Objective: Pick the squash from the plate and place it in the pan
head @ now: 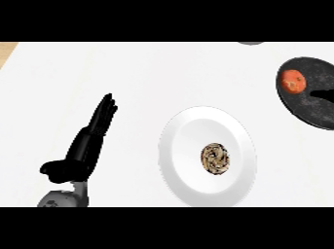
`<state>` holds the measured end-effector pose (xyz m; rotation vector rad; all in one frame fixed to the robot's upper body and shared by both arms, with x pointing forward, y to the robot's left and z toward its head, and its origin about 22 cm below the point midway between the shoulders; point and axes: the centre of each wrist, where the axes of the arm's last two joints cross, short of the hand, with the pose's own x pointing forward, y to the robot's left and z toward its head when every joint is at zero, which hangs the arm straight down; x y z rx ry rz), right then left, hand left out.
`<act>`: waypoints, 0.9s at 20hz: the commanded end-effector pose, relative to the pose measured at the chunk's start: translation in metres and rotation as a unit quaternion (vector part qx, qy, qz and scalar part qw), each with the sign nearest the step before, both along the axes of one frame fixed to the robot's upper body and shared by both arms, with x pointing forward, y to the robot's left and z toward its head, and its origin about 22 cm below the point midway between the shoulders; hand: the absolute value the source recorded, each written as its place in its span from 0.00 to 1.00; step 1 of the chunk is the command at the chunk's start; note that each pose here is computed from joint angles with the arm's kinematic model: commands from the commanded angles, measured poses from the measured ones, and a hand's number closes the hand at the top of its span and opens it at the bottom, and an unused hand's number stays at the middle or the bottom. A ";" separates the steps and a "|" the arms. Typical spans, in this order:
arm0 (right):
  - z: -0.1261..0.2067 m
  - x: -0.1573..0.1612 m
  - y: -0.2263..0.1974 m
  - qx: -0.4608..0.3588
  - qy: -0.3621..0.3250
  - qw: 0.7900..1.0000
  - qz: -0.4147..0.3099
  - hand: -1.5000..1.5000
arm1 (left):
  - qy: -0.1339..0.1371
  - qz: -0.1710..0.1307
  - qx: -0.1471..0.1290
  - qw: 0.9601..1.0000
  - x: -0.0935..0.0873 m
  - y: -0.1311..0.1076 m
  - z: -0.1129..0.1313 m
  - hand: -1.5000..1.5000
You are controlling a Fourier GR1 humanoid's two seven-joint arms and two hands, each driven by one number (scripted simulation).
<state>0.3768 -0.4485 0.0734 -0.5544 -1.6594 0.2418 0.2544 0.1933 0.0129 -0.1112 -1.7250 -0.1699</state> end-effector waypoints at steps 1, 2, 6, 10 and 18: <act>0.021 -0.017 -0.035 0.074 -0.012 0.997 0.013 0.00 | 0.004 0.009 0.002 1.000 0.000 0.004 -0.004 0.50; 0.015 -0.021 -0.037 0.081 -0.009 0.996 0.020 0.00 | 0.010 0.001 -0.003 1.000 -0.004 -0.003 0.008 0.50; 0.012 -0.048 -0.065 0.133 0.014 0.988 0.084 0.00 | 0.006 0.003 0.003 1.000 -0.011 0.004 0.002 0.50; 0.015 -0.069 -0.086 0.121 0.009 0.985 0.122 0.00 | 0.007 0.003 0.005 1.000 -0.006 0.000 -0.001 0.50; -0.017 -0.104 -0.098 0.104 -0.002 0.985 0.139 0.00 | 0.006 0.007 0.001 1.000 -0.015 -0.007 -0.002 0.50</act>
